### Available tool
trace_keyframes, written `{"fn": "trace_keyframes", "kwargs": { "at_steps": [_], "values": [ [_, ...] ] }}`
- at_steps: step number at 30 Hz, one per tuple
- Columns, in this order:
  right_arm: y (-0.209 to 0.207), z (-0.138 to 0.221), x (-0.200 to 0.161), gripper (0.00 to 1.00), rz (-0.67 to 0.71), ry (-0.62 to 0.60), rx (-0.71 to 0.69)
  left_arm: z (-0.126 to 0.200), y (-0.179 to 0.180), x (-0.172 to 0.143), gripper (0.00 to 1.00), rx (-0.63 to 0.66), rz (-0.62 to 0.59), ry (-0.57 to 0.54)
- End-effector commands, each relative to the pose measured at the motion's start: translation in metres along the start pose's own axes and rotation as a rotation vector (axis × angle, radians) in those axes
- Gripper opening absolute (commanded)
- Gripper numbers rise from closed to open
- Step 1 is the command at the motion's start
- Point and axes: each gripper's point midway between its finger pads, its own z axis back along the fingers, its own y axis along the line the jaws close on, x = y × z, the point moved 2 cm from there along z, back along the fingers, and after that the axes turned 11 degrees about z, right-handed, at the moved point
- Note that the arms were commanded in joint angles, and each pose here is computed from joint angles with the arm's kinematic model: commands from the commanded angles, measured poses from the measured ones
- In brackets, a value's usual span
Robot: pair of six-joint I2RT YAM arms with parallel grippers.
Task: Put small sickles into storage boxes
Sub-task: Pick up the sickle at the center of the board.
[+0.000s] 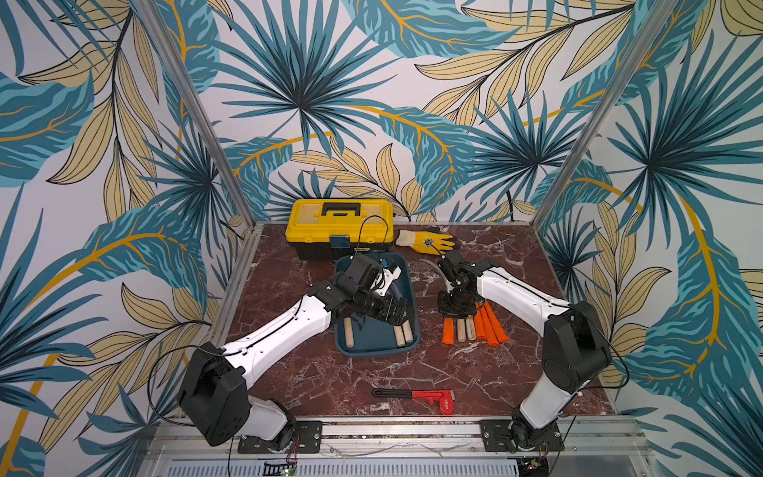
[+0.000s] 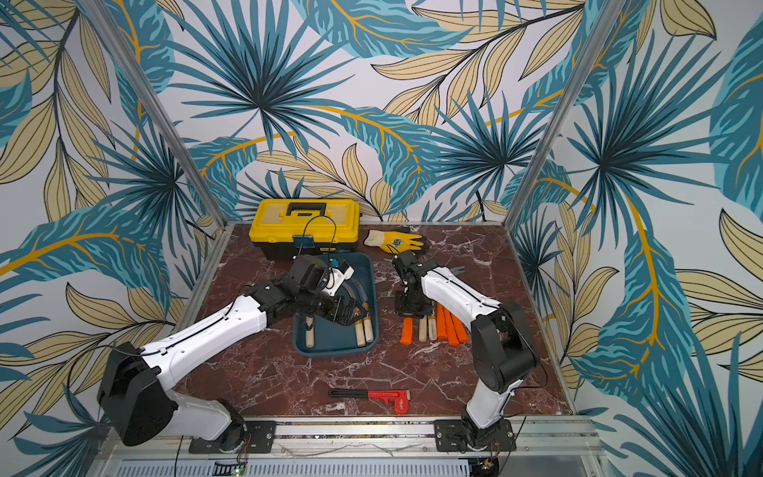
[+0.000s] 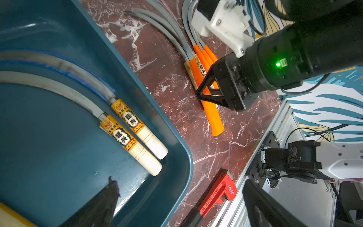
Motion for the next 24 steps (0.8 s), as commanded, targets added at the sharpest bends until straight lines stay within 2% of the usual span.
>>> {"fn": "trace_keyframes", "kwargs": {
  "at_steps": [1,16,24],
  "values": [
    [0.001,0.021,0.0,0.08,0.023,-0.023,-0.014,0.016,-0.004,0.008,0.99,0.002,-0.006,-0.055],
    [0.044,0.063,0.007,0.08,0.119,-0.098,-0.002,0.056,-0.005,-0.002,0.99,0.018,-0.006,-0.136],
    [0.076,0.067,0.01,0.08,0.168,-0.113,0.023,0.07,0.003,-0.016,0.99,0.031,0.037,-0.163]
  ]
}}
